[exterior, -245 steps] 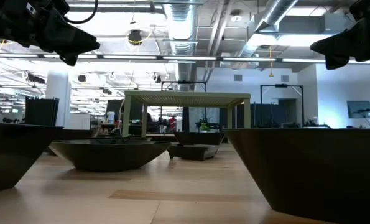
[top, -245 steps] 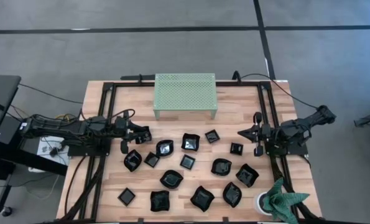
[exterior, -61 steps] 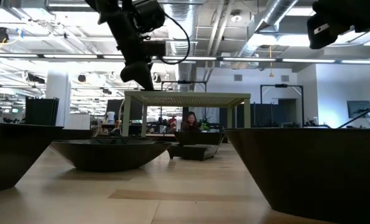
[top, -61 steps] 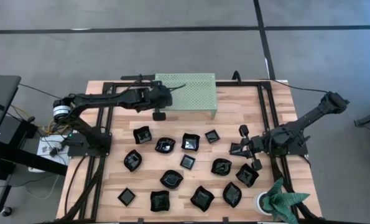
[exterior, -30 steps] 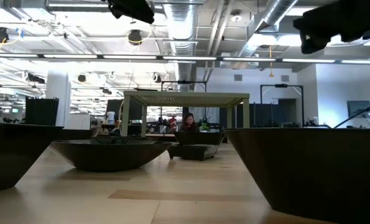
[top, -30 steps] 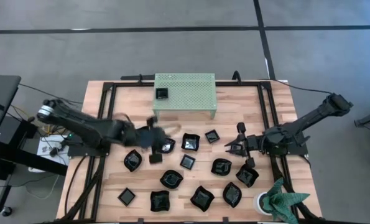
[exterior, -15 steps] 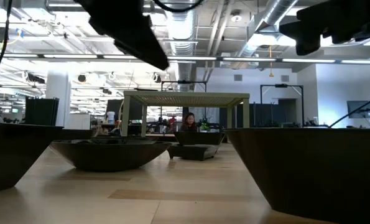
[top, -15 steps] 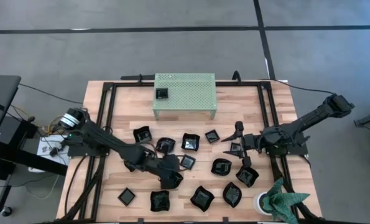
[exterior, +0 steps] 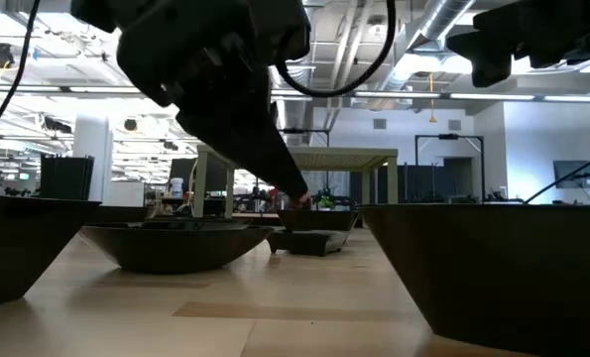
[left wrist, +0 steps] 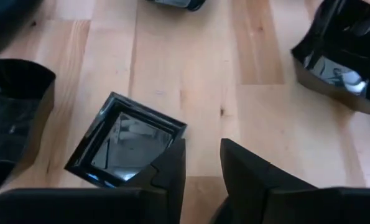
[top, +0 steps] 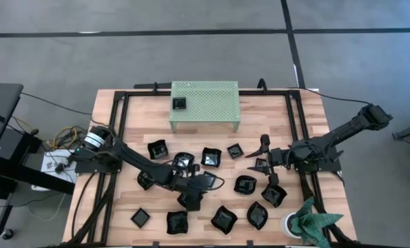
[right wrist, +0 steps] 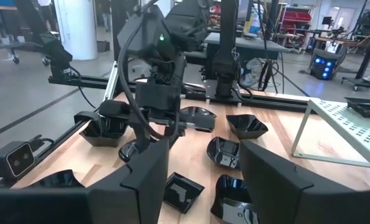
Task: Pick & Place Mini shaped plates
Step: Stack the black square plate on top of the black square plate on the shelf
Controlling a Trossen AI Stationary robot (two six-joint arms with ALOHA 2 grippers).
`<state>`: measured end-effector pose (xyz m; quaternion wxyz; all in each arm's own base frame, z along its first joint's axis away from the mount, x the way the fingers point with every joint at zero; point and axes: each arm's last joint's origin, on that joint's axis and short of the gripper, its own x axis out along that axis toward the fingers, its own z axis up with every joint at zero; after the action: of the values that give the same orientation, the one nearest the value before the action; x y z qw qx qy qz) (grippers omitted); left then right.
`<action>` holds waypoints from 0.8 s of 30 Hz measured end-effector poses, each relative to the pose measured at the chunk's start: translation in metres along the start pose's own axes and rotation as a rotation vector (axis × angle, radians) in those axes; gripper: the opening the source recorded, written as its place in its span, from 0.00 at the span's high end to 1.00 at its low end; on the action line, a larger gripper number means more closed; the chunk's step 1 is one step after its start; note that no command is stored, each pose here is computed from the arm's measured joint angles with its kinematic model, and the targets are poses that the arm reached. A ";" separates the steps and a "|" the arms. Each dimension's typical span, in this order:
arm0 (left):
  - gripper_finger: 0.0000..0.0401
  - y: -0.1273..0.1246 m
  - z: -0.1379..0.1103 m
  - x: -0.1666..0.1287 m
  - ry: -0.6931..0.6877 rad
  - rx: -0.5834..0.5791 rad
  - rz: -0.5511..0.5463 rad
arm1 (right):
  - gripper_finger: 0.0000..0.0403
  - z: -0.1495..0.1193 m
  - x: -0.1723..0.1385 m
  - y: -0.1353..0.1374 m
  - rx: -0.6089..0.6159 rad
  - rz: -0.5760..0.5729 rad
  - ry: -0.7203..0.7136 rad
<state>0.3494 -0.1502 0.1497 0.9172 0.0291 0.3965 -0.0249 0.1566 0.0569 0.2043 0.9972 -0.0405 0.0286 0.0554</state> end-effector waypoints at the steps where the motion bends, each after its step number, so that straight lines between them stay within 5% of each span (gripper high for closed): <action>1: 0.74 0.002 0.000 0.002 0.001 -0.003 0.004 | 0.53 0.000 0.000 0.000 0.000 0.000 0.000; 24: 0.75 0.022 -0.010 0.026 0.062 -0.029 0.054 | 0.56 0.000 0.000 0.000 0.008 0.000 0.000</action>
<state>0.3615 -0.1280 0.1241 0.9052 0.0272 0.4241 0.0066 0.1566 0.0569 0.2044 0.9974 -0.0363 0.0290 0.0553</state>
